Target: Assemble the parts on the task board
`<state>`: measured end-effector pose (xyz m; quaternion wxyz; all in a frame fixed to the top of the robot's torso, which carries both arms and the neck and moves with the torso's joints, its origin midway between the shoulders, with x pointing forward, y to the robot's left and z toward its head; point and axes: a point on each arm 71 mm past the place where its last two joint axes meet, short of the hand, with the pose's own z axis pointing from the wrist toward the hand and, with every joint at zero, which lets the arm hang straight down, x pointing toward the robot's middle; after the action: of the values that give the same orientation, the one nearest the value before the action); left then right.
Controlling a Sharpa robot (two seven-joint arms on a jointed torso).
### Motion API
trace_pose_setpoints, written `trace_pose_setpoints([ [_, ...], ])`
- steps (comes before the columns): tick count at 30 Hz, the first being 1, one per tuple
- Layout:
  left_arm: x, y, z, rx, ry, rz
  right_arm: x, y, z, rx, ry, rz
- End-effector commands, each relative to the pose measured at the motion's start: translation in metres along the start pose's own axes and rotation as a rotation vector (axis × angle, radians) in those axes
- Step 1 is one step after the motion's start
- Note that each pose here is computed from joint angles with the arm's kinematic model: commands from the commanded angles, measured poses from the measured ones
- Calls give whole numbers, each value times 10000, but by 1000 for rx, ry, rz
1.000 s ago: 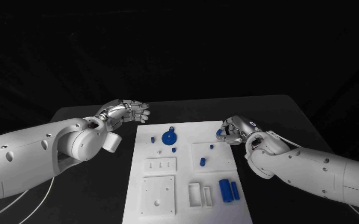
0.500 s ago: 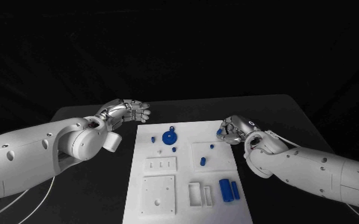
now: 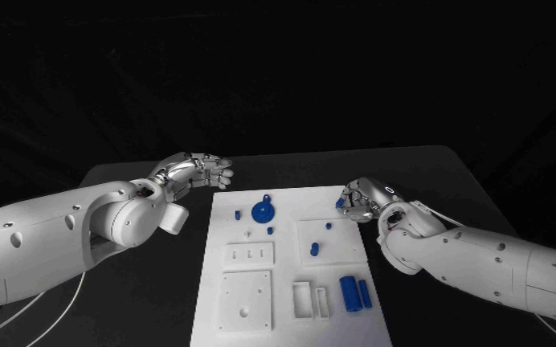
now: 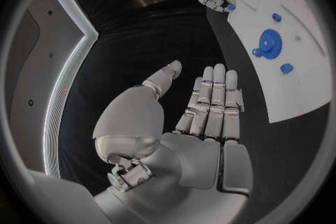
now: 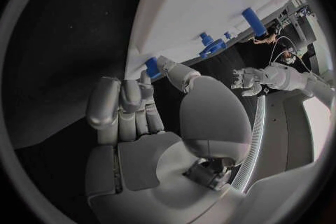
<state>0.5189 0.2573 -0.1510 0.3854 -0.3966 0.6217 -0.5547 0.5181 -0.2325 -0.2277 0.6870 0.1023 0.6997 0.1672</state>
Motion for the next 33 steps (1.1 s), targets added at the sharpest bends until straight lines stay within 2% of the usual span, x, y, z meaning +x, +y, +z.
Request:
trace_pose_setpoints([
  [1,22,-9,-1,6,21,0,-2,9,3,-13,-10,-5],
  [33,24,-7,4,3,23,6,36,21,15,-33,38,2],
])
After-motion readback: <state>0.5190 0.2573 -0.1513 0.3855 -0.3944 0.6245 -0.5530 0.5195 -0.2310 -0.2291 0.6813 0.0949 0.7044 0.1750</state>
